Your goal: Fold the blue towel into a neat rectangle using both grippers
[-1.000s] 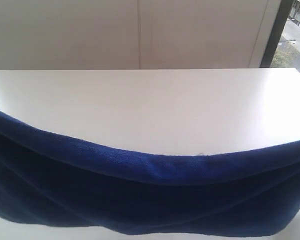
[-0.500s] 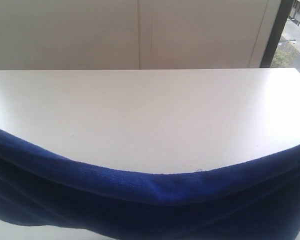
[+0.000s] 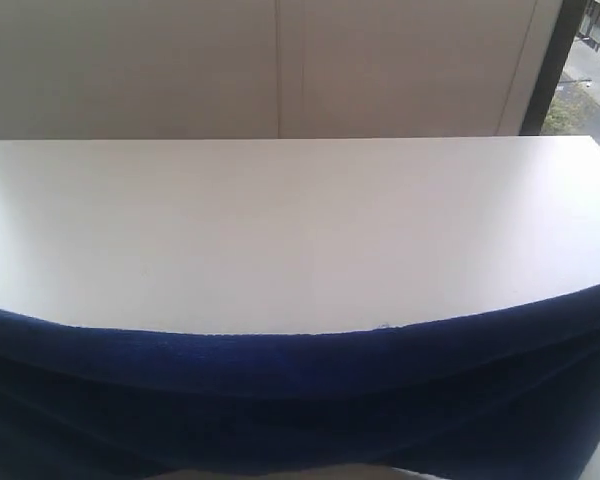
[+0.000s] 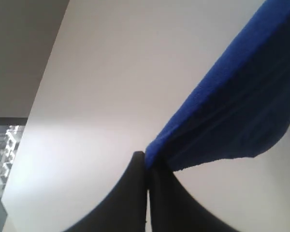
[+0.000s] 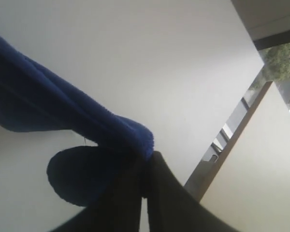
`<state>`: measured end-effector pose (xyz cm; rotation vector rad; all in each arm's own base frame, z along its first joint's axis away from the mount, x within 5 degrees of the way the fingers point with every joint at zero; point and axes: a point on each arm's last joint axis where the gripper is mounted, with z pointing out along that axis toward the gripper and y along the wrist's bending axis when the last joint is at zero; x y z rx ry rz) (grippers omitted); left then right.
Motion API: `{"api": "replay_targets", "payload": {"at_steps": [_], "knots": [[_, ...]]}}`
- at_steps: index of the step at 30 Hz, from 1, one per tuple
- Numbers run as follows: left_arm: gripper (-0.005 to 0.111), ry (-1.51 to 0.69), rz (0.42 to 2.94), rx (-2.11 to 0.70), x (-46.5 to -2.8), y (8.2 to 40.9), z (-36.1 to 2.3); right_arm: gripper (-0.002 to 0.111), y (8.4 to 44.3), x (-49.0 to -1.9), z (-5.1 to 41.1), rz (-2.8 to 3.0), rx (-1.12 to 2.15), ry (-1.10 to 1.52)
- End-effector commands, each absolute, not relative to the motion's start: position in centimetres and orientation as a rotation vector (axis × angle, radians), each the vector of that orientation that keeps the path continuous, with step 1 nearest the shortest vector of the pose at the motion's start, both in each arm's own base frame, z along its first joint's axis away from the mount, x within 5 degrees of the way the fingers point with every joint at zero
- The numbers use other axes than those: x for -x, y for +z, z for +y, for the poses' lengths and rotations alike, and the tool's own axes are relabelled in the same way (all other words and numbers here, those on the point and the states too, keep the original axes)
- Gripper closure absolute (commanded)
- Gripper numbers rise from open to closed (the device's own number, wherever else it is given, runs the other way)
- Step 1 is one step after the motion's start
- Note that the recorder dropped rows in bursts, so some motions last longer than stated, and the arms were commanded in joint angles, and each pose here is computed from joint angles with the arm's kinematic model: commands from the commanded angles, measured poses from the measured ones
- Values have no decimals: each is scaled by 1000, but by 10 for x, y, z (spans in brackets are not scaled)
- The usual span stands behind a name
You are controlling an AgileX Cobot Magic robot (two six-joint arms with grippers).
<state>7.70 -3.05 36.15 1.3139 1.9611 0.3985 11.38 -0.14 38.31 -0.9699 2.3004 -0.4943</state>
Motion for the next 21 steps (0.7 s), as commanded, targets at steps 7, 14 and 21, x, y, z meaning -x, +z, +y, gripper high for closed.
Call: {"api": "replay_targets", "payload": {"at_steps": [7, 14, 21], "knots": [[107, 723, 1978, -1281, -89, 331, -20, 108, 353, -169, 7, 2481, 1020, -443], [107, 780, 1845, -1323, -102, 315, -35, 108, 332, -213, 11, 2485, 1010, -486], [107, 893, 1750, -1288, -120, 310, -52, 108, 322, -243, 10, 2407, 966, -594]]}}
